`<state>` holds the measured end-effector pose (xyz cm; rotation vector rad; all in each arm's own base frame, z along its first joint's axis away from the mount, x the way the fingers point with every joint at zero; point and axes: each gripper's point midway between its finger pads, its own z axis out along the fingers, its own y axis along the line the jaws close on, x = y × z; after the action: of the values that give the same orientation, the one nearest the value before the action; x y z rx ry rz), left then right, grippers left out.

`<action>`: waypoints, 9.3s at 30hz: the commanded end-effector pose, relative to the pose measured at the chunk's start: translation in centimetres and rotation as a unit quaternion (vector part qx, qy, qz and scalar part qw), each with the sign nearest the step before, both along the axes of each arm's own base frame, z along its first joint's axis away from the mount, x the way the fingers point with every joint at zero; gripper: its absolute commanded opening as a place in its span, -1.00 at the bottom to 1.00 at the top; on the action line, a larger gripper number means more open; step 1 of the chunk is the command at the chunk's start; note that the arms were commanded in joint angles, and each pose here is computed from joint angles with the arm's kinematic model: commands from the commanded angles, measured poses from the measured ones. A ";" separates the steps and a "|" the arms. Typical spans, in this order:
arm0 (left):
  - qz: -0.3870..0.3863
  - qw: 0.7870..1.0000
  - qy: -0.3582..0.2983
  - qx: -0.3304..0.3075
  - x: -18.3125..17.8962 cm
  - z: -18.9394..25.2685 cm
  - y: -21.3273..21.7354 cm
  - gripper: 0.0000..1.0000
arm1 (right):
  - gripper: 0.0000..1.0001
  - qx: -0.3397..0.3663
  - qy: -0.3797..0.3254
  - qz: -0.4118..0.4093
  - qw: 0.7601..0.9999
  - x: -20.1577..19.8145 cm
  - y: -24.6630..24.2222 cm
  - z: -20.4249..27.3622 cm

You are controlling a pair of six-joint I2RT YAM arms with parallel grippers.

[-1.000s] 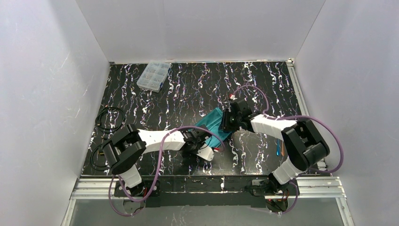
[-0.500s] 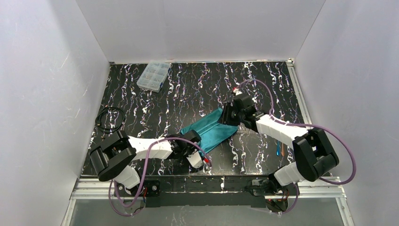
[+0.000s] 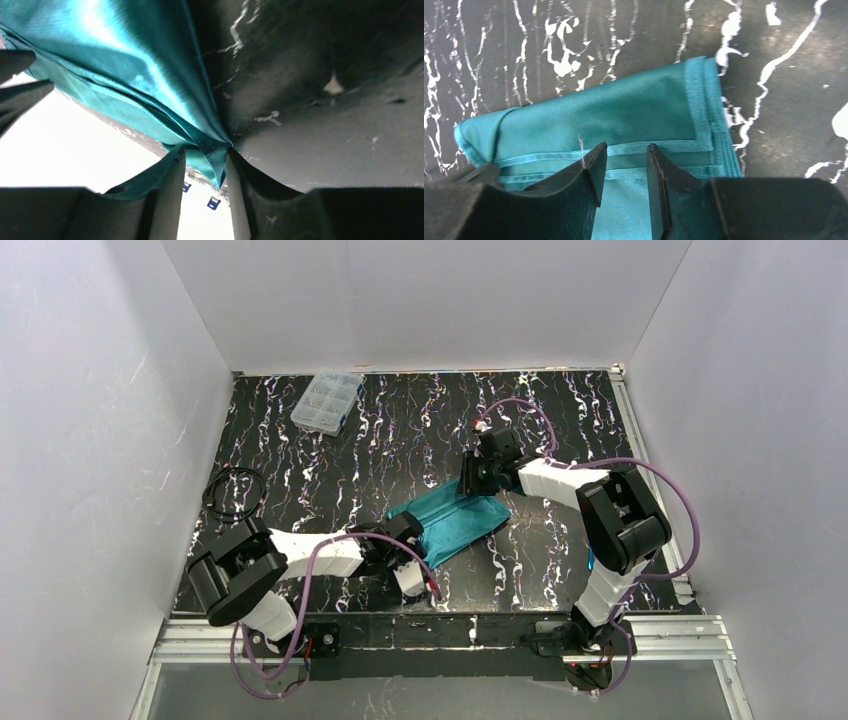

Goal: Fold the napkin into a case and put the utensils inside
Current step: Rotate the 2/3-rectangle-folded napkin at the center of the board, then smooth out the 2/3-rectangle-folded napkin at the center of the board.

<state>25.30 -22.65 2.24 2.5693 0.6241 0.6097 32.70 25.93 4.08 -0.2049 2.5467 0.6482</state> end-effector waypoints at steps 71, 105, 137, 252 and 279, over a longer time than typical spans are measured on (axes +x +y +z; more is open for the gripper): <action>0.260 0.868 0.381 -0.183 -8.3 8.8 1.2 0.01 | -0.11 0.067 -0.111 -0.104 0.986 -0.3 -3.4 8.8; 0.711 0.389 0.464 -0.357 5.9 6.5 -4.5 -0.64 | -0.40 0.064 -0.032 -0.096 0.993 -3.6 -3.7 -0.2; 0.731 0.317 0.485 -0.360 5.7 4.9 -2.5 -0.53 | -0.24 0.169 -0.023 -0.012 0.985 -1.5 7.2 3.8; 0.693 0.326 0.568 -0.299 1.1 0.7 -4.5 -0.91 | -0.49 0.211 0.014 0.005 0.977 -7.4 6.6 4.4; 0.697 0.353 0.562 -0.270 -0.6 2.3 -2.9 -0.27 | -0.75 0.187 0.105 -0.047 0.976 -3.8 7.3 -3.6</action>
<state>25.59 -26.46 2.54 0.6708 2.7437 -1.1157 28.88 34.28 2.53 0.1220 2.4983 1.2489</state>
